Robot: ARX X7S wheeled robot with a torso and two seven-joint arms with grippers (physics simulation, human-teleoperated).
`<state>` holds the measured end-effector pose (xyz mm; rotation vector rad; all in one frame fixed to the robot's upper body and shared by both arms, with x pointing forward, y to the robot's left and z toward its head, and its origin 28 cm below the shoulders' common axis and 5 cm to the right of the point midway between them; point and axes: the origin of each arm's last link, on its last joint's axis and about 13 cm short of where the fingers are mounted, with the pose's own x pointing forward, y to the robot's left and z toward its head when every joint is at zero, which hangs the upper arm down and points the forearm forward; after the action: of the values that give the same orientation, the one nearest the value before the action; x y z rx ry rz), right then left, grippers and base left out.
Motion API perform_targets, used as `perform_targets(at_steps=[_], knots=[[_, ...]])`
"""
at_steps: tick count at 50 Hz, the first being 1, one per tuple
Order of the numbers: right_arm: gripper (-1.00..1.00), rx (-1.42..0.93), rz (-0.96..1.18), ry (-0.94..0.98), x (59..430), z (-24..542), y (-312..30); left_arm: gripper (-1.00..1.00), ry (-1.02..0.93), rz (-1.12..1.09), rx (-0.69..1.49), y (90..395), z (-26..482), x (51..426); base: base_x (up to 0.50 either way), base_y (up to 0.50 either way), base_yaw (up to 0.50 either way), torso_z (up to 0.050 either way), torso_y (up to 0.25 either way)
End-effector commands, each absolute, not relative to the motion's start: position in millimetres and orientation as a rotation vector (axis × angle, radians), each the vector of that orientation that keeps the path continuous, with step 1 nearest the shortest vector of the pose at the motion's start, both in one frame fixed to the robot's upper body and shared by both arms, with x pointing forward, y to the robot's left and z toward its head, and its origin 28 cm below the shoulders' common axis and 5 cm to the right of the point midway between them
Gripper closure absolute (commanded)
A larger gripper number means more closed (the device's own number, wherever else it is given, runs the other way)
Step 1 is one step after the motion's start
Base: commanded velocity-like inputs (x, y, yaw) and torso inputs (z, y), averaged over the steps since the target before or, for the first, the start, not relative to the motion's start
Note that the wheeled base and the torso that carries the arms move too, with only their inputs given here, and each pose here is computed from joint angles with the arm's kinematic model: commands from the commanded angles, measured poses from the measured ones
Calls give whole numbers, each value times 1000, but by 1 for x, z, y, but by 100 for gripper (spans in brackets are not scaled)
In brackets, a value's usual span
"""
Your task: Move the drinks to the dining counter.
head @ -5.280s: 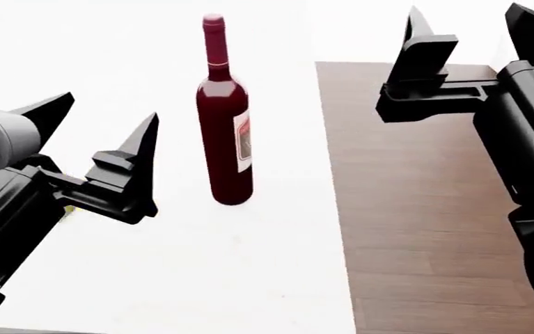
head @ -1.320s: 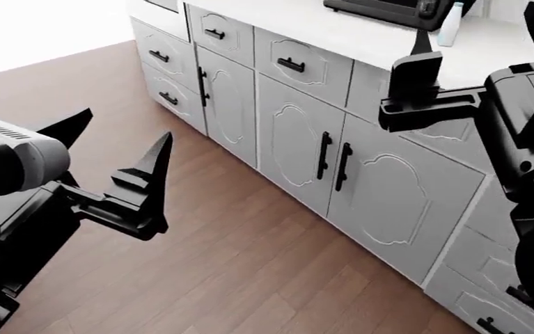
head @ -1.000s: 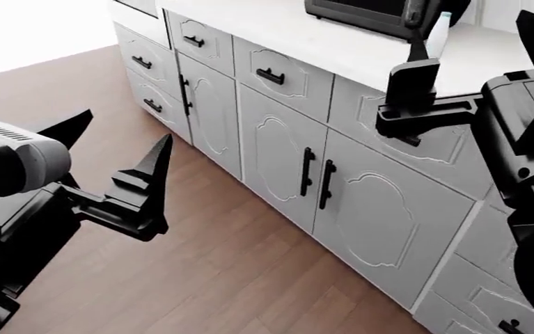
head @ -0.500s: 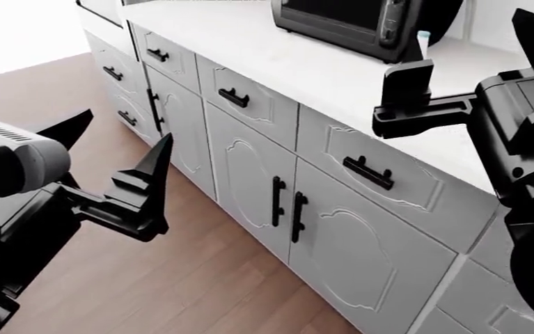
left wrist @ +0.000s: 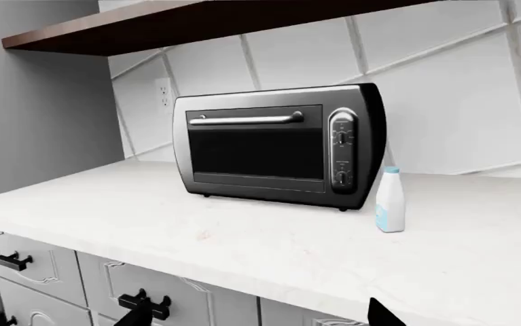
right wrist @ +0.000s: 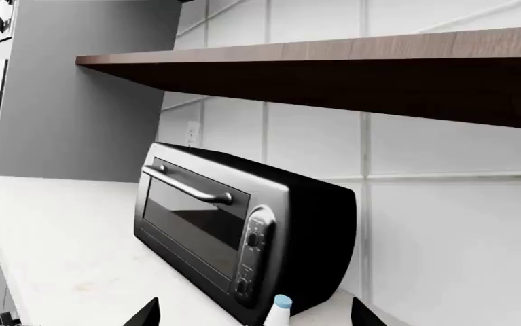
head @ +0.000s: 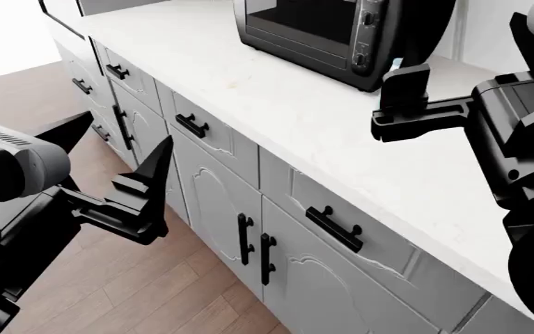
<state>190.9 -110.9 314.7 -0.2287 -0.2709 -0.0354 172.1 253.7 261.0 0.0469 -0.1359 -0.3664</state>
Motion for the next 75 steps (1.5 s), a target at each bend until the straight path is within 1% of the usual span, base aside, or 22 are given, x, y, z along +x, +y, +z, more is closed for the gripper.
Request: perform_targets(at_steps=[1,7,11,15,17,19,22,23,26,37,43,55,62,64,65,67,70,71,75], knots=[[-100,-232,-42,-265,191,315,-111,-100,-135,-367,47,253,261,172,527,191,0,0,0],[-100,-148,-7,-240,190,316,-110,-100,-136,-369,47,253,262,172,406,215,0,0,2],[-100,-154,-34,-257,190,317,-111,-100,-137,-370,47,253,262,173,0,0,0,0,3],[-100,-108,15,-192,191,314,-109,-100,-136,-372,47,253,262,174,0,0,0,0,0],[-100,-80,51,-126,193,312,-108,-100,-135,-371,47,253,261,174,0,0,0,0,0],[-100,-73,31,-28,198,306,-108,-100,-132,-367,46,254,260,173,0,0,0,0,0],[-100,-69,36,-28,199,306,-108,-100,-134,-366,46,254,261,172,0,0,0,0,0],[-100,-62,13,-5,200,306,-108,-100,-132,-364,48,254,260,172,0,0,0,0,0],[-100,-35,53,43,201,305,-108,-100,-132,-363,47,254,260,173,0,0,0,0,0],[-100,0,127,81,199,304,-106,-100,-129,-367,53,253,260,173,0,0,0,0,0],[-100,2,131,84,200,302,-106,-100,-129,-369,53,253,260,173,0,0,0,0,0],[-100,15,94,87,212,299,-105,-100,-128,-367,51,254,260,174,0,0,0,0,0],[-100,2,94,107,232,299,-104,-100,-128,-365,50,254,259,173,0,0,0,0,0],[-100,15,89,96,235,300,-103,-100,-126,-361,48,255,258,173,0,0,0,0,0],[-100,-51,45,106,236,298,-103,-100,-124,-360,49,255,258,173,0,0,0,0,0],[-100,23,83,93,236,300,-102,-100,-125,-360,48,256,258,172,0,0,0,0,0],[-100,36,106,92,237,302,-102,-100,-122,-358,46,256,256,173,0,0,0,0,0],[-100,45,105,49,236,304,-102,-100,-122,-359,45,256,255,174,0,0,0,0,0],[-100,-20,114,29,234,303,-101,-100,-120,-359,43,256,255,175,0,0,0,0,0]])
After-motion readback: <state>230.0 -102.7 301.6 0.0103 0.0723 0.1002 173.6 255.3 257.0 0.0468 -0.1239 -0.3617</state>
